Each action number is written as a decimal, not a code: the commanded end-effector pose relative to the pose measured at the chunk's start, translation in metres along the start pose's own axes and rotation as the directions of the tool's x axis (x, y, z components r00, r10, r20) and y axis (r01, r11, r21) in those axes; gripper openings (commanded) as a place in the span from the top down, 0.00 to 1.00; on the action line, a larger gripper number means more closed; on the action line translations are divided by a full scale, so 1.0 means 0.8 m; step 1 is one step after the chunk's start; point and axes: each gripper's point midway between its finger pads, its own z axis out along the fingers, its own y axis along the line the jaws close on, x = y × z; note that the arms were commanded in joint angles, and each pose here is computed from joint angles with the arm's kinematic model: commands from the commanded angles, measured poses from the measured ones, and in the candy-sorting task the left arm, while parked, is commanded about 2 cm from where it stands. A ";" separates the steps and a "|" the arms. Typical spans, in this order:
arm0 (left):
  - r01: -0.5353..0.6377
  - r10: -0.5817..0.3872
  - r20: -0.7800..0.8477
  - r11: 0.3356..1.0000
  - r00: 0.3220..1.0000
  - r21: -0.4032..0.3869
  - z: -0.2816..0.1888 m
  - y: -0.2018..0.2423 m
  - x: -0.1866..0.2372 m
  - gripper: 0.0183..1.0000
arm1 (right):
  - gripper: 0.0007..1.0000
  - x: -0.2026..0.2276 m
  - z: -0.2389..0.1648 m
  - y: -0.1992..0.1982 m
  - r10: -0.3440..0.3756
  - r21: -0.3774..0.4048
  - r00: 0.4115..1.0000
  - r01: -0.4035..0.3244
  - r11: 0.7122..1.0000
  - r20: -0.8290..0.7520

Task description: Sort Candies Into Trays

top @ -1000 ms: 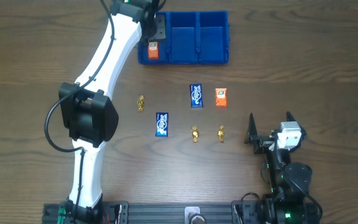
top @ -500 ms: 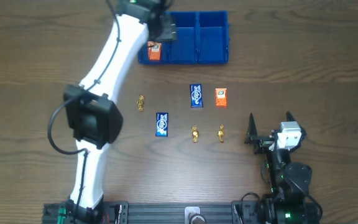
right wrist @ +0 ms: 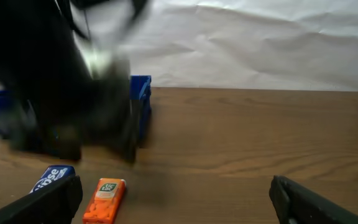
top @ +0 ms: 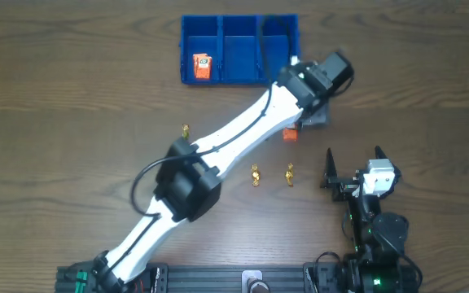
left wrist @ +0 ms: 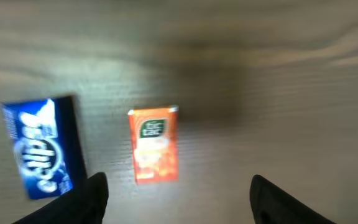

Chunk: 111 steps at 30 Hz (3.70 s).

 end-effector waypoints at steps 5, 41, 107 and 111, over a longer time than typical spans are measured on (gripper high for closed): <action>0.089 -0.095 -0.111 0.994 0.989 -0.064 0.059 0.025 0.021 0.27 | 0.00 0.003 0.000 0.002 -0.018 -0.008 1.000 0.018 1.000 -0.005; 0.083 -0.073 0.395 0.997 0.916 -0.009 -0.201 0.190 -0.201 0.70 | 0.00 0.003 0.000 0.002 -0.018 -0.008 1.000 0.018 1.000 -0.005; -0.161 0.011 0.985 0.987 0.174 0.017 -0.283 0.417 0.098 0.00 | 0.00 0.003 0.000 0.002 -0.018 -0.008 1.000 0.018 1.000 -0.005; -0.155 0.016 0.974 0.988 0.227 0.020 -0.238 0.423 0.108 0.00 | 0.00 0.003 0.000 0.002 -0.018 -0.008 1.000 0.018 1.000 -0.005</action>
